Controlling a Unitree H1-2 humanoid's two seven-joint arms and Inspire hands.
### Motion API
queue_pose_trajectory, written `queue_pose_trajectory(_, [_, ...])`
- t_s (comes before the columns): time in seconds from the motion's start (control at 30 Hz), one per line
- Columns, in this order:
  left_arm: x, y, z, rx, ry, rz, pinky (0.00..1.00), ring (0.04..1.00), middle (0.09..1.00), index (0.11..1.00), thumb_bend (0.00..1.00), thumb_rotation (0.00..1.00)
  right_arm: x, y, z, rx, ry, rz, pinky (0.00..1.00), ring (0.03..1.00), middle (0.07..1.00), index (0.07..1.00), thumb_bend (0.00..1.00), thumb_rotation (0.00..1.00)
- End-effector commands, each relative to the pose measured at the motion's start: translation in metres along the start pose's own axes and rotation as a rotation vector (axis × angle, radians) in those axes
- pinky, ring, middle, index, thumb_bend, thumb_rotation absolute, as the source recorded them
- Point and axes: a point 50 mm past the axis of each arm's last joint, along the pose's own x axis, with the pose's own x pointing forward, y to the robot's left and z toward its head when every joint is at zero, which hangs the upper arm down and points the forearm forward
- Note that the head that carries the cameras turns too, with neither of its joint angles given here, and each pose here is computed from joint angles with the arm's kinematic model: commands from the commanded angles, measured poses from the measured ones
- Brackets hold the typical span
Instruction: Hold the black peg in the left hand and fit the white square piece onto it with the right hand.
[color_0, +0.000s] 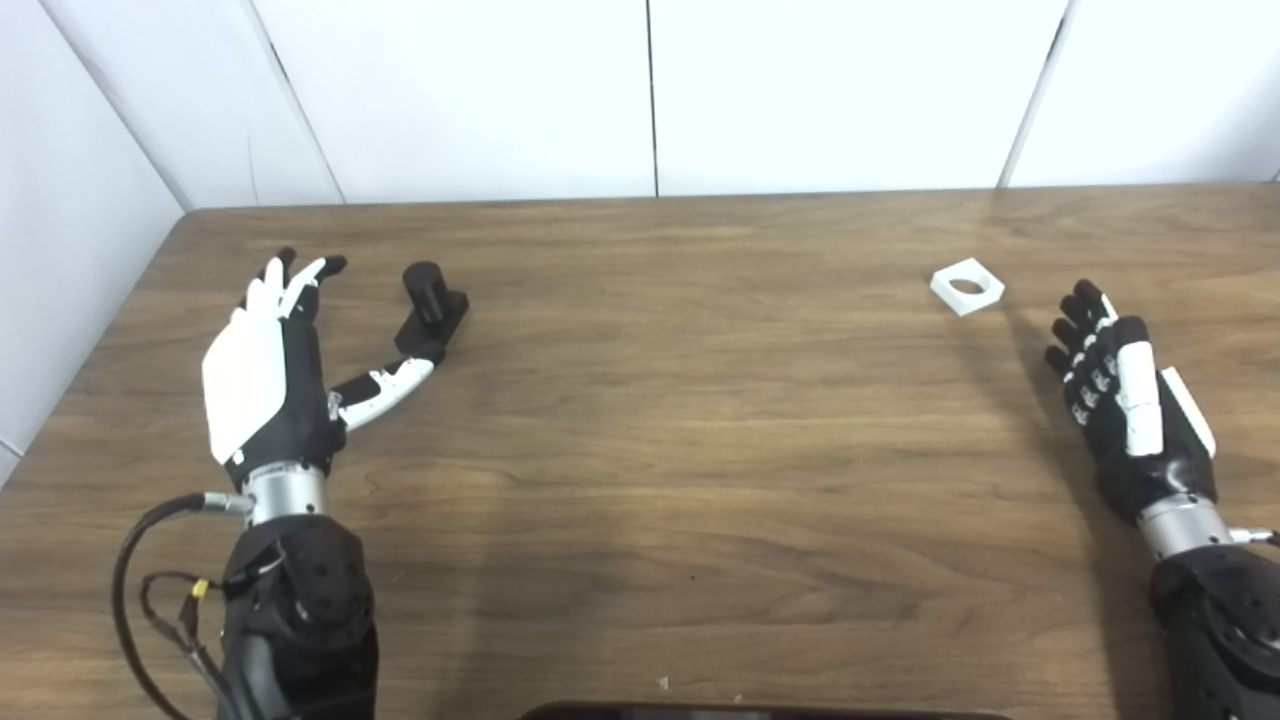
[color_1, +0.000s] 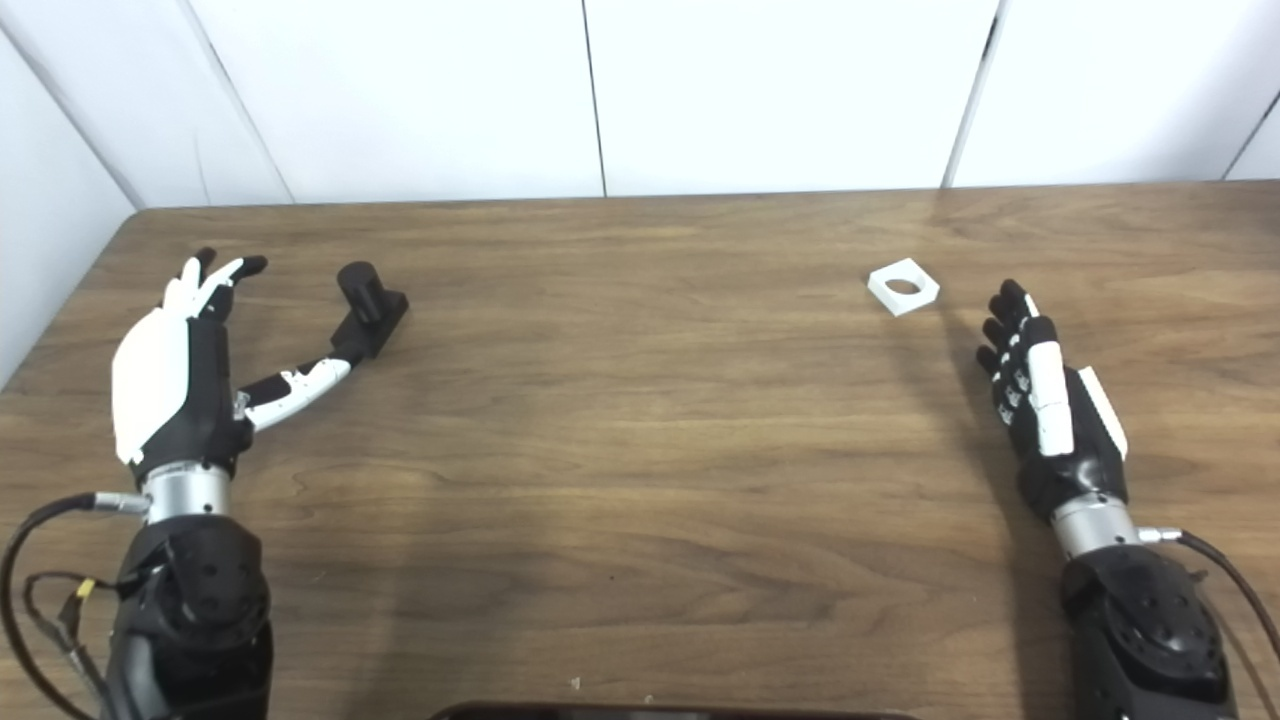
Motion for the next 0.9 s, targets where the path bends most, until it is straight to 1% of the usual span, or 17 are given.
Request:
queue_pose_trajectory(0.0, [0.014,0.011,0.009,0.079,-0.039,0.073,1.0,1.0,0.987,0.799,0.79,0.38,0.012,0.001,0.024,-0.02,-0.107,0.009,1.0,1.0,1.0,1.0,0.58,1.0])
queue_pose_trajectory(0.23, [0.03,0.004,0.011,0.151,-0.023,0.068,1.0,1.0,0.981,0.745,0.8,0.36,0.013,0.004,0.024,-0.025,-0.106,0.006,1.0,1.0,1.0,1.0,0.59,1.0])
queue_pose_trajectory(0.4, [0.044,-0.005,0.012,0.197,-0.001,0.063,1.0,1.0,0.98,0.724,0.79,0.36,0.013,0.007,0.021,-0.018,-0.1,0.01,1.0,1.0,1.0,1.0,0.59,1.0])
queue_pose_trajectory(0.57, [0.055,-0.011,0.011,0.218,0.003,0.053,1.0,1.0,0.978,0.721,0.78,0.35,0.012,0.008,0.022,-0.009,-0.103,0.011,1.0,1.0,1.0,1.0,0.59,1.0])
queue_pose_trajectory(0.87, [0.071,-0.022,0.012,0.246,0.015,0.01,1.0,1.0,0.979,0.718,0.79,0.38,0.011,0.009,0.024,-0.015,-0.102,0.007,1.0,1.0,1.0,1.0,0.59,1.0])
